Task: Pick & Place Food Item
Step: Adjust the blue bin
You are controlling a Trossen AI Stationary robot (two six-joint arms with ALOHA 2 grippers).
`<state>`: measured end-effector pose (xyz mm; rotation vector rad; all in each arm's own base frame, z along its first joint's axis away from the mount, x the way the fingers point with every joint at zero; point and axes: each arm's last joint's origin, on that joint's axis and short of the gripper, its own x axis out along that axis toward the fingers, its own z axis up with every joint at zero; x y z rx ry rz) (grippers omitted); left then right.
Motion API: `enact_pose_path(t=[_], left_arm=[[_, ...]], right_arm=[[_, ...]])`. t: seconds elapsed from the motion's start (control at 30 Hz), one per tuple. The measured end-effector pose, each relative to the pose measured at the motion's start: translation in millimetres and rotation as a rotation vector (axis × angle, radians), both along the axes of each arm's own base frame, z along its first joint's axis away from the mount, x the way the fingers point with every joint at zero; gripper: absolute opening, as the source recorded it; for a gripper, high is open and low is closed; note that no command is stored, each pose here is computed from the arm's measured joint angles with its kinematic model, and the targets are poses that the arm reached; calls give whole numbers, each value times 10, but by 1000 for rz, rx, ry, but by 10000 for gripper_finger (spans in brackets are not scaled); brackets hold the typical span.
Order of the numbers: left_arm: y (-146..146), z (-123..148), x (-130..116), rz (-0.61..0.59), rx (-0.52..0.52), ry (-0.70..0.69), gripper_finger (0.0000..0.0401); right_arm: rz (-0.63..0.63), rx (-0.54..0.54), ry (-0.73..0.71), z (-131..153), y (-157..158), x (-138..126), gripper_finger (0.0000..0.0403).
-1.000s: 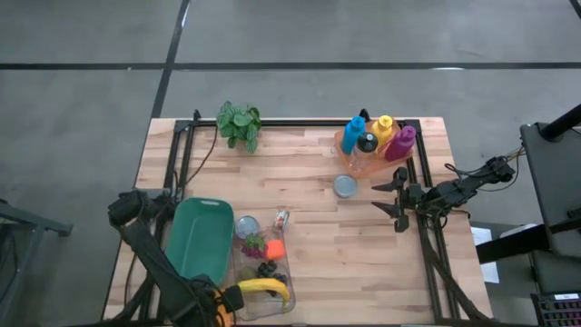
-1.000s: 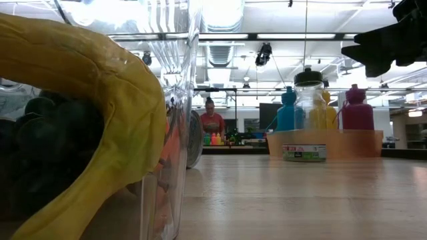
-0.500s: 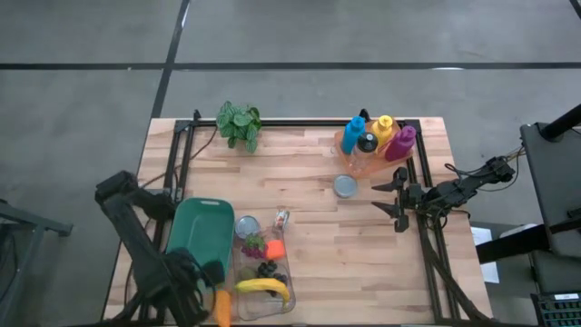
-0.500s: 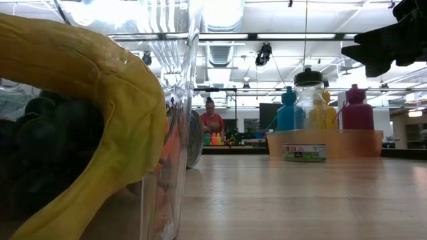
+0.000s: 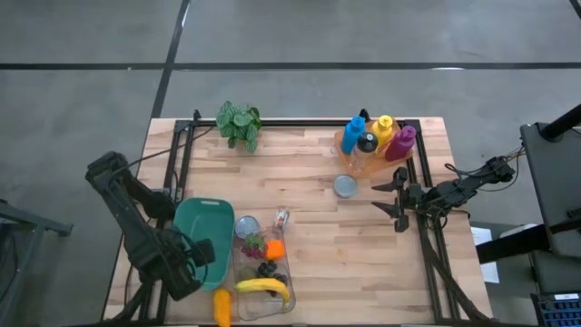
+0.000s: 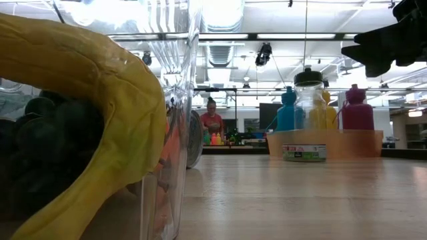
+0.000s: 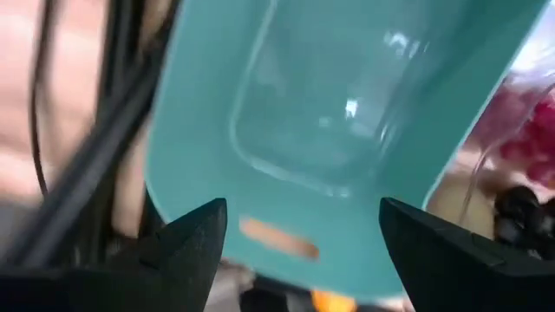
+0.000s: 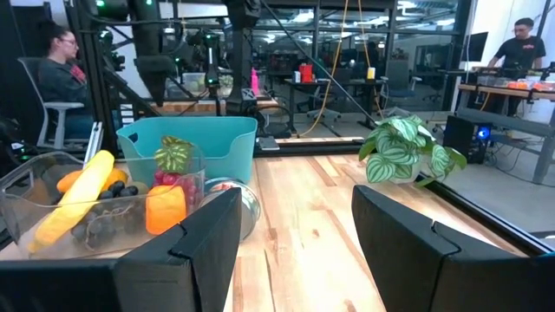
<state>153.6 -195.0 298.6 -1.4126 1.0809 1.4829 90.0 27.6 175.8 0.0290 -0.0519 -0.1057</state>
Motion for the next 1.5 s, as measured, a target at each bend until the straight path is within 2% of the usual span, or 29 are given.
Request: enact_pose_path(t=[0.2, 0.27, 0.4, 0.5, 0.7, 0.9, 1.2, 1.37, 1.5], left_arm=[[-188, -33, 86, 110, -263, -14, 306], [-243, -24, 109, 146, -305, -12, 306], [-288, -52, 128, 246, -319, 43, 306], [-344, -169, 141, 313, -296, 121, 306], [-461, -402, 230, 330, -230, 177, 305], [-417, -565, 199, 356, -50, 262, 305], [-305, -636, 212, 385, 107, 264, 305], [-183, -771, 177, 394, 208, 262, 306], [-83, -870, 143, 357, 258, 254, 306]], right_arm=[[0, 0, 0, 0, 0, 0, 217], [0, 0, 0, 0, 0, 0, 217], [0, 0, 0, 0, 0, 0, 217], [0, 0, 0, 0, 0, 0, 217], [0, 0, 0, 0, 0, 0, 217], [0, 0, 0, 0, 0, 0, 217], [0, 0, 0, 0, 0, 0, 217], [0, 0, 0, 0, 0, 0, 217], [0, 0, 0, 0, 0, 0, 217]])
